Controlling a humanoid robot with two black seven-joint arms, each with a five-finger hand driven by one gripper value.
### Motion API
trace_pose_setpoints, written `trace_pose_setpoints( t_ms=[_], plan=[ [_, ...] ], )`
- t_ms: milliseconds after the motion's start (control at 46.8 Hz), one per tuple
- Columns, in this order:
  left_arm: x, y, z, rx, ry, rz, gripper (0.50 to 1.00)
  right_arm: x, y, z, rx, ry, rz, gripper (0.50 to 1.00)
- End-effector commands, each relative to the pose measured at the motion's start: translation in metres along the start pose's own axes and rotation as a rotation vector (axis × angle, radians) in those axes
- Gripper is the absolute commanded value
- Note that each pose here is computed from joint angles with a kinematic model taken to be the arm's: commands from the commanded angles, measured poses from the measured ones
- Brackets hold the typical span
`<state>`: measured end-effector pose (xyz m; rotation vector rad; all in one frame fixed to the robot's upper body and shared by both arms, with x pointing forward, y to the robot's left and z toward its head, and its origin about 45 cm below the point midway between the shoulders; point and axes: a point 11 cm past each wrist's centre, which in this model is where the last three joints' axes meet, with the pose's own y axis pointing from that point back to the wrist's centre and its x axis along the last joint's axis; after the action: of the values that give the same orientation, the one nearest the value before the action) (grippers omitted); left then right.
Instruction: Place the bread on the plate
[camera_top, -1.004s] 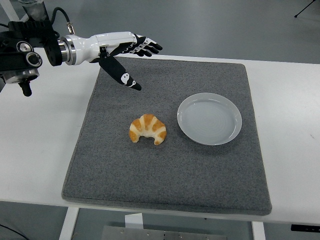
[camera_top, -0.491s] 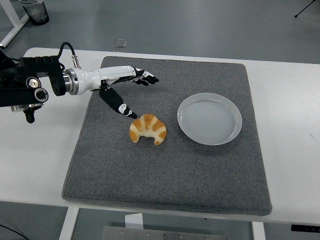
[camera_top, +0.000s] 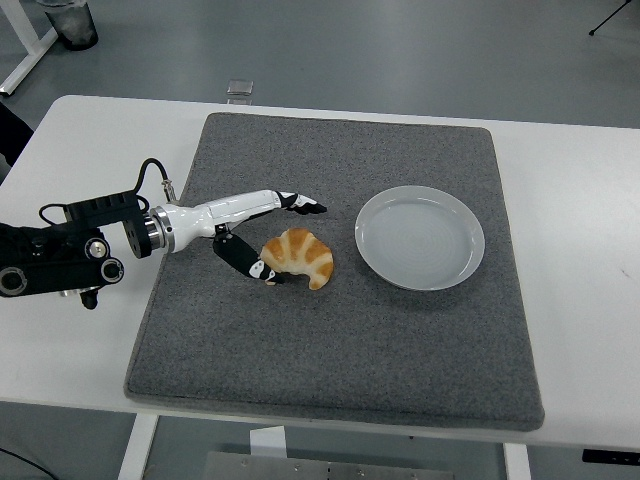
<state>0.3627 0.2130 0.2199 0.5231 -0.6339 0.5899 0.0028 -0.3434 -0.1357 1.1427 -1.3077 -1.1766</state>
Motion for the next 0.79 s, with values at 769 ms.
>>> trace_pose_setpoints(
  t_ms=[769],
  plan=[
    [-0.027,-0.021,-0.028,0.025,0.004,0.072,0.812,0.000,0.000,0.000,0.000,0.000,0.000,0.952]
  ],
)
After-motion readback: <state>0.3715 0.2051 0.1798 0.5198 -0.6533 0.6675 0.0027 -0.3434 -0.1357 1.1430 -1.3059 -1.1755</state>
